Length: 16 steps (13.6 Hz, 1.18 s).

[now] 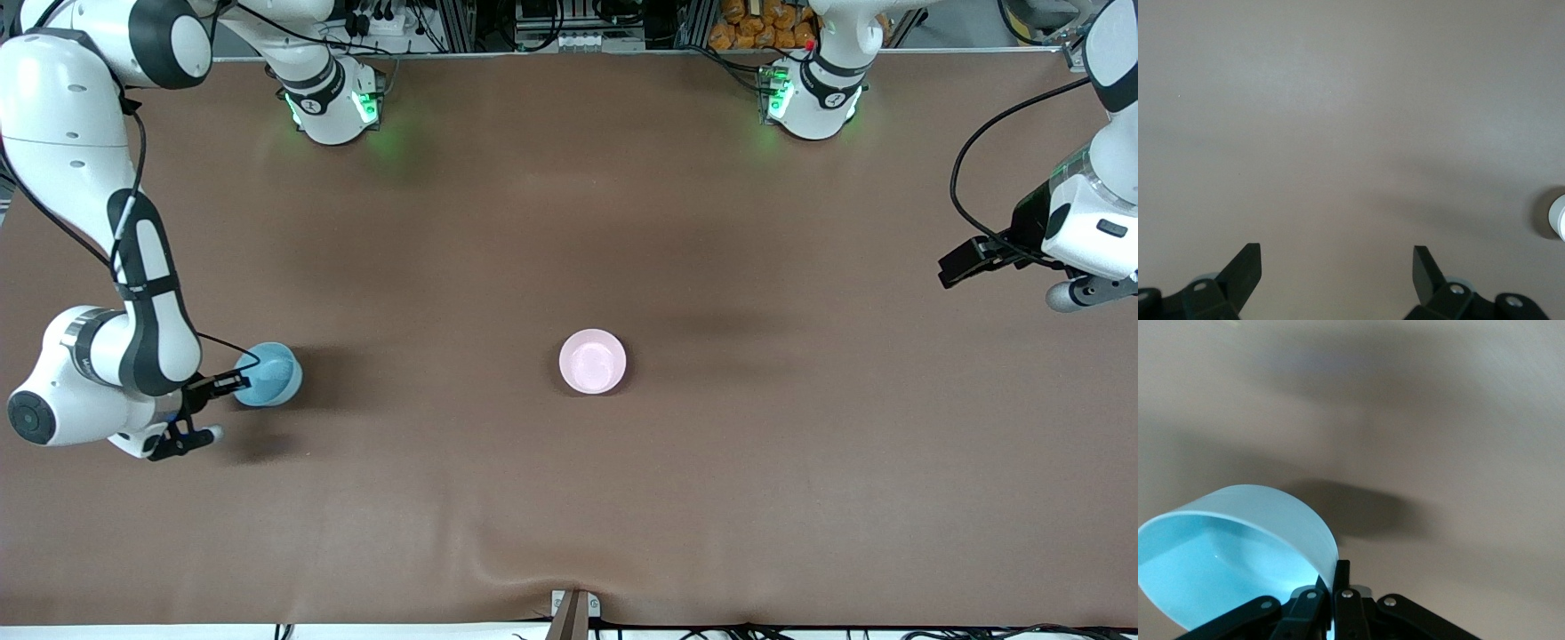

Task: Stack pink and blue bowls on white bowl
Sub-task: 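Carry the blue bowl with the right gripper over the stacked bowls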

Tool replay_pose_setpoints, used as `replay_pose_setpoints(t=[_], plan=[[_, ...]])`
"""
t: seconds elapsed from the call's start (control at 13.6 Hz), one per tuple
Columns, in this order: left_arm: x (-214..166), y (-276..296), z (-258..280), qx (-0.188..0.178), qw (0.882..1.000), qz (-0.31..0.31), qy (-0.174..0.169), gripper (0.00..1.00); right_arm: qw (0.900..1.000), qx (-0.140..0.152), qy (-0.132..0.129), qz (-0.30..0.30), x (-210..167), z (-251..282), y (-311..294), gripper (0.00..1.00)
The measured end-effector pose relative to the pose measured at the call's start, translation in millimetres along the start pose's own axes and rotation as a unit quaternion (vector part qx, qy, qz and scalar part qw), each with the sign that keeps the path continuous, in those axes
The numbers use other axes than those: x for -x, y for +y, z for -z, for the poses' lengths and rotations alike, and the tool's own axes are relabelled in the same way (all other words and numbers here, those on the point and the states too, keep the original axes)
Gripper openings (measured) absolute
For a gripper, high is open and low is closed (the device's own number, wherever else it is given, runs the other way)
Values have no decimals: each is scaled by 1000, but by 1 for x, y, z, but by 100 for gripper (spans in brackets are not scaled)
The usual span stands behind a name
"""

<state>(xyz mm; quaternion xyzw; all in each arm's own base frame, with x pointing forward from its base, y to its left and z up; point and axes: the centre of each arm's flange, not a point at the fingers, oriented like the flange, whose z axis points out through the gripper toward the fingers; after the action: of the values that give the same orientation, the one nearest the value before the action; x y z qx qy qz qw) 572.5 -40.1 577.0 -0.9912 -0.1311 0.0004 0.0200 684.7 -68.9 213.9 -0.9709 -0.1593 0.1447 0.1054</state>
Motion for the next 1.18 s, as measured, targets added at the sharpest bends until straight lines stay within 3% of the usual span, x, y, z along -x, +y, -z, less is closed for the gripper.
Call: replay_pose_setpoints(t=[0.15, 0.51, 0.88, 1.18], plan=[[0, -3, -5, -2, 1000, 2, -6, 100, 999, -21, 11, 28, -19, 9, -53, 2], [8, 3, -6, -8, 1000, -5, -20, 100, 998, -60, 10, 5, -52, 7, -176, 2], [14, 11, -4, -10, 1000, -13, -23, 100, 997, -41, -4, -70, -70, -5, -310, 2], [19, 23, -4, -10, 999, -25, -22, 100, 990, -32, 6, -136, -74, 0, -378, 2]])
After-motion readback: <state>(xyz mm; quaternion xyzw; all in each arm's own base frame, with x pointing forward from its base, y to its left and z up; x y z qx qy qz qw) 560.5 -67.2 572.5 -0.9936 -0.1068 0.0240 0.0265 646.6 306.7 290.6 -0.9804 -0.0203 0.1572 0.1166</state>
